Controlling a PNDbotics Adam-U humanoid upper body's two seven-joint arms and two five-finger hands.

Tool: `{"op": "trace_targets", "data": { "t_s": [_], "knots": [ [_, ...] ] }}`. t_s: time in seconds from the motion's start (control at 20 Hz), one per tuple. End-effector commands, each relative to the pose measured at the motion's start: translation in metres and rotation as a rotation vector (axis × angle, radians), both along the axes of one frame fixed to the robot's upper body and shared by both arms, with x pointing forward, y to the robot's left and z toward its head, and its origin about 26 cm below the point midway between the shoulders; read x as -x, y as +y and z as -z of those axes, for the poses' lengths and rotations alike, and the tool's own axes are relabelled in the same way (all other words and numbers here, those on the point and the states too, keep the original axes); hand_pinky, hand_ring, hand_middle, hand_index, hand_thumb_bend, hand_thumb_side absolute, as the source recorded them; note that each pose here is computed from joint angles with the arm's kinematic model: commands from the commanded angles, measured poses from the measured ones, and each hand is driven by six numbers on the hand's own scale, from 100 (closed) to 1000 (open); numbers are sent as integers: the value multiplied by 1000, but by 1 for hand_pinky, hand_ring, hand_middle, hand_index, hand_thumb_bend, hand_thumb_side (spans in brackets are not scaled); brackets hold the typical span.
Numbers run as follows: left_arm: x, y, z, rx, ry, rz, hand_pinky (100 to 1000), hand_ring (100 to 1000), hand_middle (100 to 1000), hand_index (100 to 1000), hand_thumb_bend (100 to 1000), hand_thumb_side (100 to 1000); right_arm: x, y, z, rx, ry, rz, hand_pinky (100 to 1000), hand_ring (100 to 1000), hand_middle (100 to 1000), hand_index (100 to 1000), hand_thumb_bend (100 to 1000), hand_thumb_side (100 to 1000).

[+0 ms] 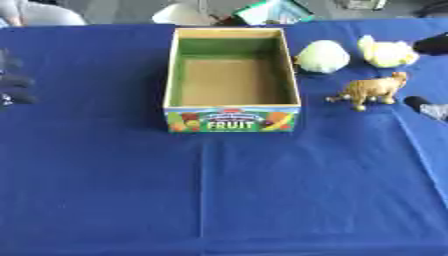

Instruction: Pick up objects on the table and place them in the box.

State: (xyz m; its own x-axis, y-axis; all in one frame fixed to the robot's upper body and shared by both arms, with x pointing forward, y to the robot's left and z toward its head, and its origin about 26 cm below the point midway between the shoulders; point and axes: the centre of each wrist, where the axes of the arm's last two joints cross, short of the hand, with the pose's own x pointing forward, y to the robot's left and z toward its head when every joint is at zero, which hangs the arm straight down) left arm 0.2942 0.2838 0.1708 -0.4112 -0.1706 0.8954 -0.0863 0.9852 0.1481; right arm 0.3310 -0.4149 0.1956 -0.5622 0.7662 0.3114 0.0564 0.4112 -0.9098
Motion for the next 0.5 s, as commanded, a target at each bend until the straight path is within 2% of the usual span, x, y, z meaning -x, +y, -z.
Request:
{"op": "trace_targets", "data": {
  "t_s": [0.05, 0.5],
  "knots": [
    [3, 2, -8, -31, -27, 3, 539, 624, 658, 775, 333, 602, -4, -12, -17, 81, -5, 19, 822, 827, 784, 878, 423, 100],
    [3, 0, -8, -32, -23, 14, 539, 625, 658, 775, 333, 602, -28, -20, -15, 190, 54, 33, 823, 829, 788, 874, 423, 100]
  ]
}}
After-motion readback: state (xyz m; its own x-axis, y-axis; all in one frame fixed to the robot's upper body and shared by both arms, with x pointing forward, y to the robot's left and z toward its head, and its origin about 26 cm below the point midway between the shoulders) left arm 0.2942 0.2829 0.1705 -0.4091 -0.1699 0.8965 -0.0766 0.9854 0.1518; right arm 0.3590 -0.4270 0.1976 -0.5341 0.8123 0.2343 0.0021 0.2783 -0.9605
